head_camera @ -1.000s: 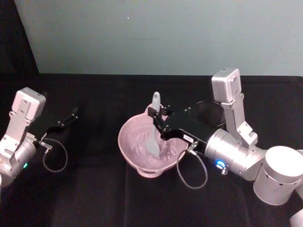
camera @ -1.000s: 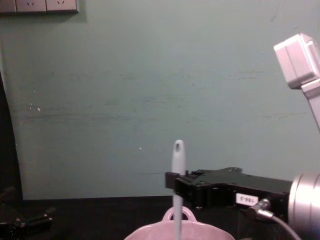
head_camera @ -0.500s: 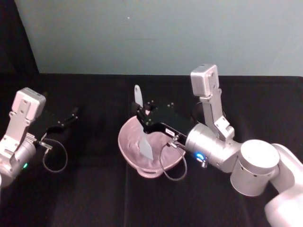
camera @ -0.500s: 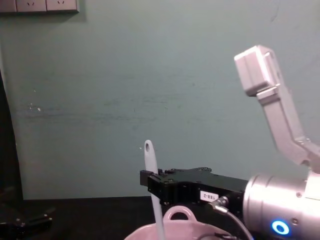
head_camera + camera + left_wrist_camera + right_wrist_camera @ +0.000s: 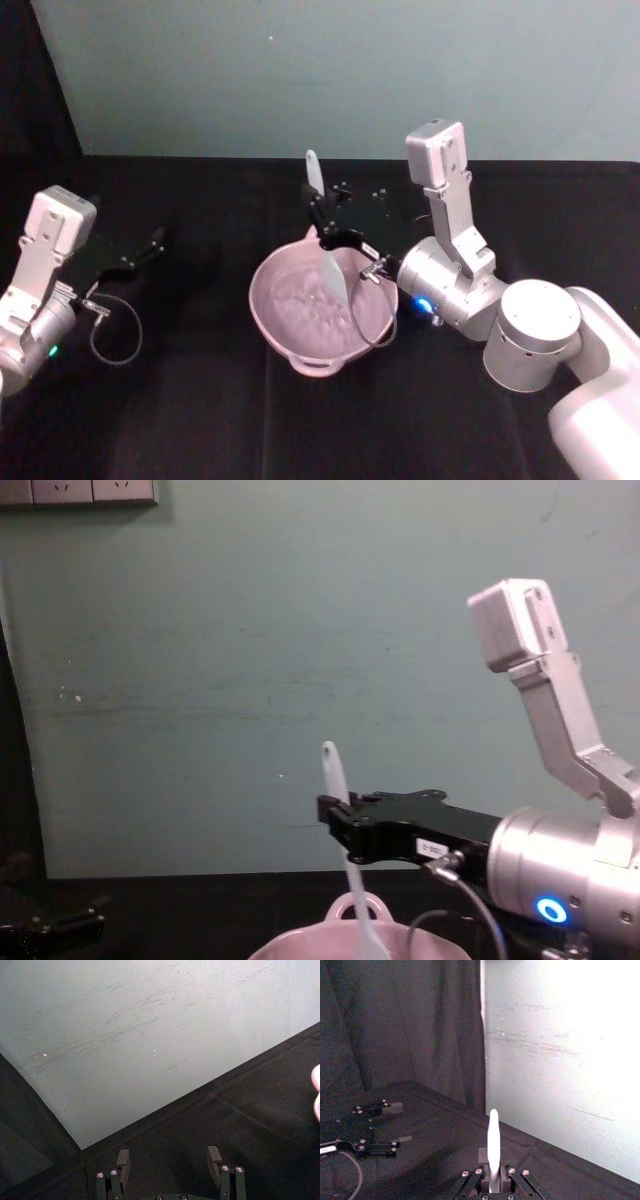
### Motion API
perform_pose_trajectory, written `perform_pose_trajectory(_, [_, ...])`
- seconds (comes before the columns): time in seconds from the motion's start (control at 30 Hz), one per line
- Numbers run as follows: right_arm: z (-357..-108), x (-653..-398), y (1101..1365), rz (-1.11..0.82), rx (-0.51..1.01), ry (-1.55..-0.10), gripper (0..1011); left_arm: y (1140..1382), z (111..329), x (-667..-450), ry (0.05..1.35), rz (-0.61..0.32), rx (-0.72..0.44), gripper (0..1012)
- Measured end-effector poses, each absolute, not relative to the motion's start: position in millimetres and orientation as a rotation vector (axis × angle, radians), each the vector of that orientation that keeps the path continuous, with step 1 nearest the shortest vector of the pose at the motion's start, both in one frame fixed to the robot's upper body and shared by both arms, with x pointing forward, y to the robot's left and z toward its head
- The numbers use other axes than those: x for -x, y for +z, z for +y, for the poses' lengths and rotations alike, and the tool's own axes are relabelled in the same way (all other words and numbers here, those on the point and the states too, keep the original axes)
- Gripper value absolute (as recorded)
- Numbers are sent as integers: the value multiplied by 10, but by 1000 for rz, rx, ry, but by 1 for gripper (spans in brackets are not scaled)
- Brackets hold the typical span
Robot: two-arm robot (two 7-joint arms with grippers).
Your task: Use the one hand to pick up the spoon and stir the clear water in the bowl.
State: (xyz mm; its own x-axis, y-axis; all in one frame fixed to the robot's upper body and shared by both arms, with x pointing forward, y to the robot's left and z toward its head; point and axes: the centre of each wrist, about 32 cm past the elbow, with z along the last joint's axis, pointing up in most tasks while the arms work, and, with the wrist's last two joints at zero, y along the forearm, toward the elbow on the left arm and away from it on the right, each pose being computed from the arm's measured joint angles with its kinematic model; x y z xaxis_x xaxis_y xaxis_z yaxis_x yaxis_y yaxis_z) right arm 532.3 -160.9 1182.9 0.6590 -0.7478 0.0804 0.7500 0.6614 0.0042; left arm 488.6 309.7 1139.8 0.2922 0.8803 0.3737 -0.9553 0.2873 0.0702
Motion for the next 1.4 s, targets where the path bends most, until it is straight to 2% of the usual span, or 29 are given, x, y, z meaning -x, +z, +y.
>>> perform_pose_trajectory(0.33, [-1816,-5202,11872,-89,39,-868,127,11398,3097,-4886,1248,-285,-304,1011])
perform_pose_trajectory(0.87, [-2076,-4856,12026,-58,53,-813,127,11398,3097,-4886,1248,-285,-304,1011])
perform_pose_trajectory(1.13, [-2115,-4769,12087,-58,50,-790,127,11398,3097,-4886,1248,-285,-304,1011])
perform_pose_trajectory(1.4, [-2022,-4874,12046,-82,-5,-780,127,11398,3097,-4886,1248,-285,-305,1011])
